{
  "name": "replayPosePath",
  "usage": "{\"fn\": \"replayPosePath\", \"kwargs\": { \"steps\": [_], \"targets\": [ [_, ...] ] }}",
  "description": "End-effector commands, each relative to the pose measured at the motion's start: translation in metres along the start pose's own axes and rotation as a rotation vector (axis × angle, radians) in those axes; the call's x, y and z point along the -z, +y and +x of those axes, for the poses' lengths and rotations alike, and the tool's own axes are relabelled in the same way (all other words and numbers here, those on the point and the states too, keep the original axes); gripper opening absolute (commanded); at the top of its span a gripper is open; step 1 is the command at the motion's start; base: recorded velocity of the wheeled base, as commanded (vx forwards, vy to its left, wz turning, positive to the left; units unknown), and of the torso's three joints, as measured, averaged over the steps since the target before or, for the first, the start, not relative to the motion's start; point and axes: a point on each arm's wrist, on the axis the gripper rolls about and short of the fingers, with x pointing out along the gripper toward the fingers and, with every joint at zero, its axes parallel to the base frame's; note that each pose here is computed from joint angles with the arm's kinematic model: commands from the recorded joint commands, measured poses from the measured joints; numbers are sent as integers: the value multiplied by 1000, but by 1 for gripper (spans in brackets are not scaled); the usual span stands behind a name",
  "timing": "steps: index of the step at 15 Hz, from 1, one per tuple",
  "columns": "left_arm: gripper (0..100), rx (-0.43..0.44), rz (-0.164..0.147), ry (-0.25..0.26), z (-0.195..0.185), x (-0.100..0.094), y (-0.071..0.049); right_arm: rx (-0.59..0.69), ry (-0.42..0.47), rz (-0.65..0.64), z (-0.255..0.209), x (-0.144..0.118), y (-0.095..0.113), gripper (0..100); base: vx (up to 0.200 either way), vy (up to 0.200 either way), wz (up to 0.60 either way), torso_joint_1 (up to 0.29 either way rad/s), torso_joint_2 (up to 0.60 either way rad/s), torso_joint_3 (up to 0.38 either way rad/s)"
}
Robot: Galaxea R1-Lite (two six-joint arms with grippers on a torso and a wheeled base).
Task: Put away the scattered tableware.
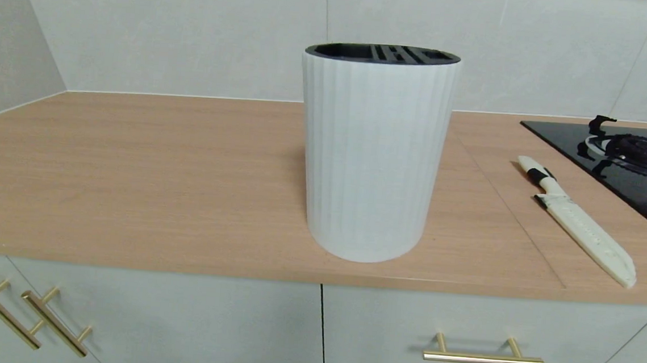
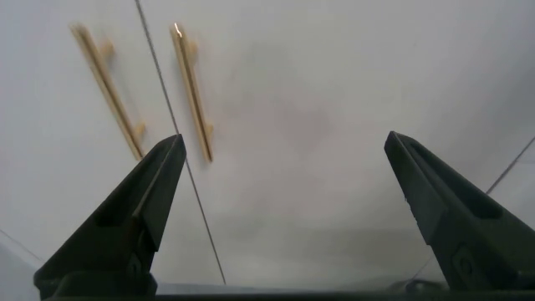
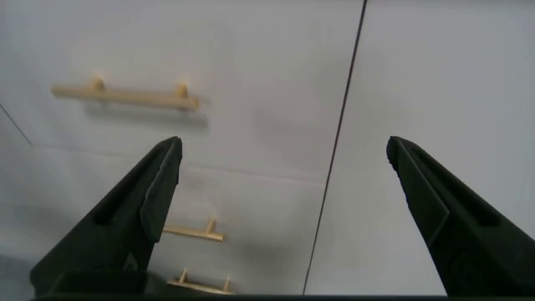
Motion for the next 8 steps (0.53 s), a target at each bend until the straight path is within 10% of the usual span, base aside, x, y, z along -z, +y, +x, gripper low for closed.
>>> {"fn": "replayPosePath", "kwargs": {
  "steps": [1, 8],
  "targets": [
    [100, -1, 0, 0, 0, 0, 0, -1, -1, -1, 0, 0, 0, 100, 0, 0, 0, 163, -496, -320],
    [100, -1, 0, 0, 0, 0, 0, -1, -1, 1, 0, 0, 0, 100, 0, 0, 0, 177, -468, -283]
  ]
}}
